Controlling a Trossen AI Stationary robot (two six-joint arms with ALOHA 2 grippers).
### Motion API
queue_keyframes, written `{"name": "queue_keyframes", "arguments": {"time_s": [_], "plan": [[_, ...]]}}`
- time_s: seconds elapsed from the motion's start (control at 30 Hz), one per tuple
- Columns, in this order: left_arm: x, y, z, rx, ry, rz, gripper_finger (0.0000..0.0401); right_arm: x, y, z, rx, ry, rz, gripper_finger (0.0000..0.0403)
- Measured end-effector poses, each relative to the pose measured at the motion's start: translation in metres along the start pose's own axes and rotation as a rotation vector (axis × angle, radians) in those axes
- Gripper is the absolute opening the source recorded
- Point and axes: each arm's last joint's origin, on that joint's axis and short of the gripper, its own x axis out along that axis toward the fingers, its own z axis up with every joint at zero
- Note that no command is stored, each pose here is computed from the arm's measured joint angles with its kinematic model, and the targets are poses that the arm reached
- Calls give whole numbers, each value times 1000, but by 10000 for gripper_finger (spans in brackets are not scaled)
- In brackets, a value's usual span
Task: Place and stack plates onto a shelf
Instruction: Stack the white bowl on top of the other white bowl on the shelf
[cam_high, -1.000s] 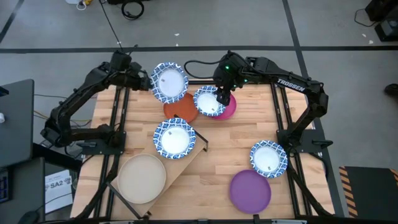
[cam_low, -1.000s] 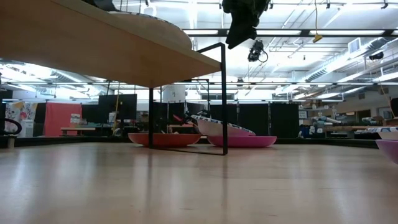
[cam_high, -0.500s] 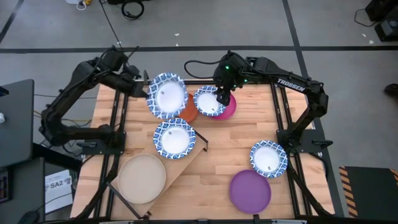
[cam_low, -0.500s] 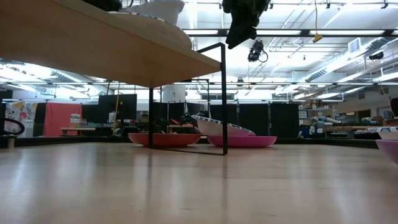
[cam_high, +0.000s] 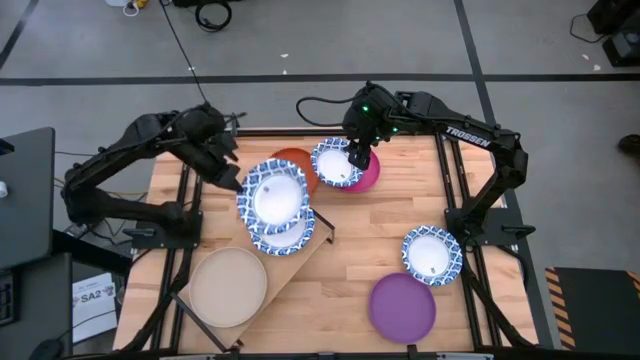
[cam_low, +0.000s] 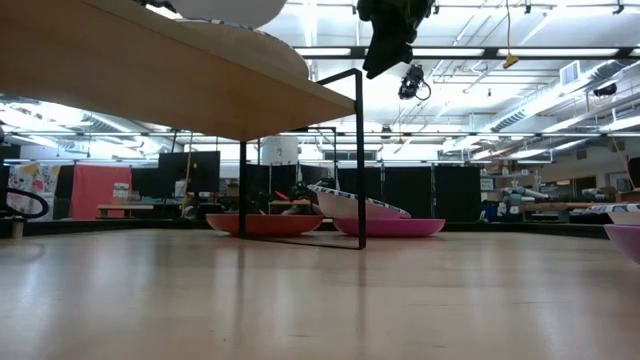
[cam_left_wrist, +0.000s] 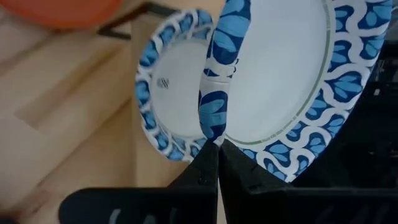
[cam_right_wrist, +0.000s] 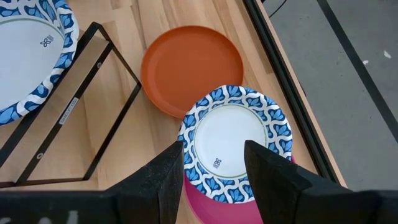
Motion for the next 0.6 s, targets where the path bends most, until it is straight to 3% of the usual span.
{"name": "queue_keyframes", "arguments": {"time_s": [0.6], "plan": [[24,-25,-22,-97,91,70,2,0,0,0,0,0,0,174]]}}
